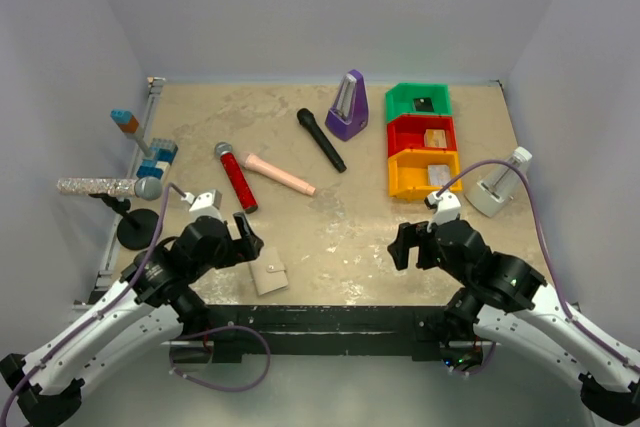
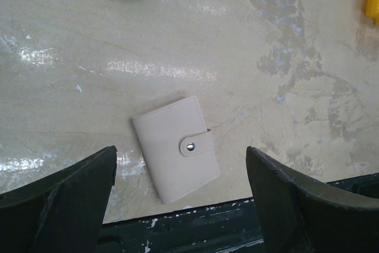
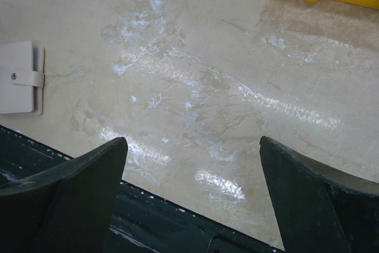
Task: Take the credit cards out of the card holder
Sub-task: Move the card holder to the center of the board.
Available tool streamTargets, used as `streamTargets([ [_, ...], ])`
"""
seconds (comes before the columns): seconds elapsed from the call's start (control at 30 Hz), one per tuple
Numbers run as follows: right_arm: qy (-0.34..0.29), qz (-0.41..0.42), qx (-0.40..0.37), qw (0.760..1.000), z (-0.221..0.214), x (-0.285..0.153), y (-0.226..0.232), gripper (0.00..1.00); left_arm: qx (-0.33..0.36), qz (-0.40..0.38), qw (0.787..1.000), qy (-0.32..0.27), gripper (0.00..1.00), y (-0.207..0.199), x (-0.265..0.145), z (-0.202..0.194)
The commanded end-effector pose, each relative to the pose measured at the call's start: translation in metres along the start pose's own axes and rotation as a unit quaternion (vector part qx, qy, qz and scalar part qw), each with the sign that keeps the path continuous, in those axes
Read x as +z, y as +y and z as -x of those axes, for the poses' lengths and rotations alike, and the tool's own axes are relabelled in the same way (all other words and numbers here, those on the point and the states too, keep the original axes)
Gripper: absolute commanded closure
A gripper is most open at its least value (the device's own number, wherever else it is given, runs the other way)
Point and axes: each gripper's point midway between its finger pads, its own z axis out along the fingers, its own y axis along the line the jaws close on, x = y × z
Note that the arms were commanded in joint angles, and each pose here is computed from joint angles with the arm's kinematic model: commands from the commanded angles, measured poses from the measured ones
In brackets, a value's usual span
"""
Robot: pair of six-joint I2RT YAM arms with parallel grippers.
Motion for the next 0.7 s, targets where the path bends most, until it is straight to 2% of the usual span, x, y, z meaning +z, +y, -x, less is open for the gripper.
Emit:
streamTargets([
  [0.0,-0.011,0.014,0.007,1.000,0.009,-0.001,0.008,0.02,-0.006,-0.017,0.999,-0.029,0.01,-0.001,-0.006,0.009],
  [0.2,-0.010,0.020,0.007,1.000,0.007,-0.001,0.009,0.02,-0.044,0.025,0.997,-0.058,0.00,0.022,0.005,0.007],
  [0.37,-0.011,0.028,0.008,1.000,0.006,-0.003,0.011,0.02,-0.044,0.007,0.998,-0.044,0.00,0.019,0.002,0.000],
  [0.6,0.002,0.052,0.017,0.998,-0.002,0.002,0.020,0.05,-0.050,-0.011,0.999,-0.005,0.26,0.014,0.012,-0.020],
  [0.67,0.006,0.061,0.021,0.998,-0.003,0.003,0.024,0.06,-0.063,-0.011,0.998,0.009,0.30,0.014,0.018,-0.029],
])
